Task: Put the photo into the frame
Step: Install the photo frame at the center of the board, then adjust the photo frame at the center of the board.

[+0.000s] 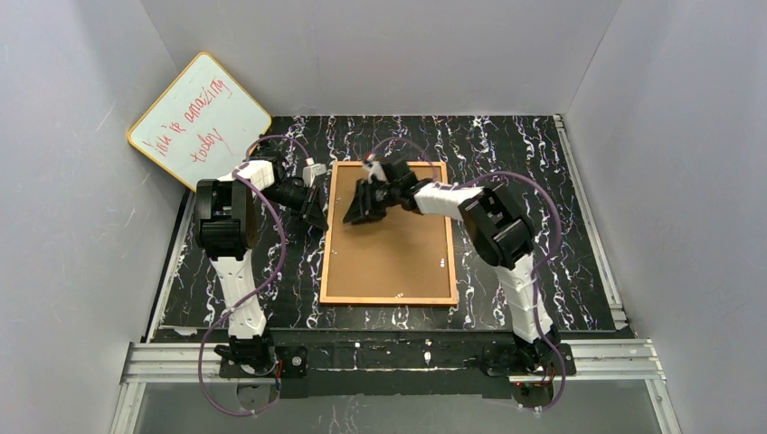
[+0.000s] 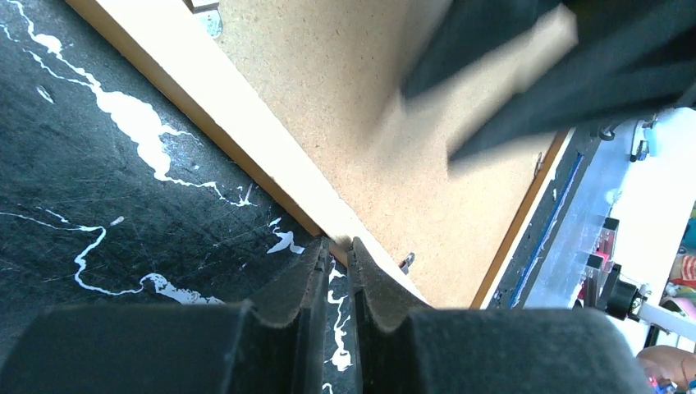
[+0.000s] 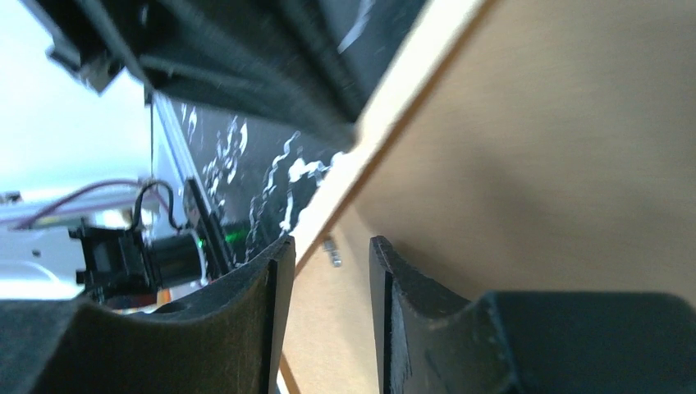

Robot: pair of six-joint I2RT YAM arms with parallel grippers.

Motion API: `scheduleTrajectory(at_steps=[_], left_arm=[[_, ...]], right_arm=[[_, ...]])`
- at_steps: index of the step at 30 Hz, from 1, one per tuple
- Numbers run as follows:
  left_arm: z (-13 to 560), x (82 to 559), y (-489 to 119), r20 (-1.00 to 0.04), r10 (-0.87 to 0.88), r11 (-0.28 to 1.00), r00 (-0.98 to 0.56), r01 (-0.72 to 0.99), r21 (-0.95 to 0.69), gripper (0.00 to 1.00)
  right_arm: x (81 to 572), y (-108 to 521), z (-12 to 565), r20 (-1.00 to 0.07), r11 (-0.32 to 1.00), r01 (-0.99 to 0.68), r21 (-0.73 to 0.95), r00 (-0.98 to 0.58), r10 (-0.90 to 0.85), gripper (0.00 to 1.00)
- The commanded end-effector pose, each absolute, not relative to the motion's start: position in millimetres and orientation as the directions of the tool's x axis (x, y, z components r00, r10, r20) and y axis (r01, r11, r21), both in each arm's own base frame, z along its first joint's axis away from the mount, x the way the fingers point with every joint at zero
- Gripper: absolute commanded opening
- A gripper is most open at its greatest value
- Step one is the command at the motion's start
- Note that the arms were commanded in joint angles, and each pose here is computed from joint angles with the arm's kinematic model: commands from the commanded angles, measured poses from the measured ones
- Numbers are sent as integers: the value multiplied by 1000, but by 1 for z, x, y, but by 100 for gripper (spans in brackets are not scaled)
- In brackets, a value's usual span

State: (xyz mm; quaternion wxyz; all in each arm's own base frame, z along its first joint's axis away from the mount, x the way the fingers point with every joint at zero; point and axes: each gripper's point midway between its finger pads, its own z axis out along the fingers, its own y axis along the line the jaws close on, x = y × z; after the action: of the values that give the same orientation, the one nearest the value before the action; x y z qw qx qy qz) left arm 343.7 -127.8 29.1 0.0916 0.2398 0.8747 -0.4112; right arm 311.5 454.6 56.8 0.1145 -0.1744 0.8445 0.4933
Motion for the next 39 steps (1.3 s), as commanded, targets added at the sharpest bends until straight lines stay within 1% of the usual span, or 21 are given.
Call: scheduleTrajectory(at_steps=[1,3,6,9,11,14,17,20,24,27,29,33,35,38,39], left_arm=[[-5,318,-122,-256,447,589,-857,497,-637,8],[-9,315,-122,-247,450,592,-858,493,-637,8],[-13,308,-124,-235,458,590,-857,491,-641,8],[-16,299,-129,-231,472,578,-851,497,-648,8],[-16,294,-131,-230,482,568,-846,501,-653,8],[-13,289,-133,-240,491,556,-837,513,-654,8],[-10,289,-130,-251,509,556,-824,537,-634,8],[-6,288,-126,-252,532,550,-809,556,-623,8],[8,294,-120,-272,544,544,-794,580,-606,9],[16,297,-115,-291,573,536,-766,619,-574,10],[15,288,-114,-286,593,527,-753,631,-570,10],[6,264,-118,-257,653,508,-712,664,-549,11],[2,258,-122,-269,681,496,-681,699,-515,11],[-1,249,-129,-270,708,476,-653,723,-500,10],[-2,246,-132,-273,711,469,-648,726,-503,10]], right_arm=[[414,402,103,-475,571,-340,747,-874,100,47],[442,384,101,-495,630,-293,719,-852,169,47],[471,363,95,-550,729,-242,640,-808,213,47],[485,347,93,-553,772,-188,607,-797,242,47],[493,330,98,-561,796,-150,587,-784,266,50],[504,292,114,-588,838,-78,539,-748,309,58],[506,233,132,-640,882,44,469,-671,373,71],[492,187,122,-636,896,158,415,-654,410,81],[474,146,106,-603,884,249,395,-656,454,84],[463,135,92,-569,867,277,414,-665,484,84],[457,132,80,-532,854,296,427,-681,503,84],[451,147,52,-407,810,303,501,-744,530,84],[452,159,44,-347,789,304,535,-772,532,84],[458,181,40,-263,727,299,619,-792,551,83],[464,187,42,-251,710,296,639,-792,556,83]])
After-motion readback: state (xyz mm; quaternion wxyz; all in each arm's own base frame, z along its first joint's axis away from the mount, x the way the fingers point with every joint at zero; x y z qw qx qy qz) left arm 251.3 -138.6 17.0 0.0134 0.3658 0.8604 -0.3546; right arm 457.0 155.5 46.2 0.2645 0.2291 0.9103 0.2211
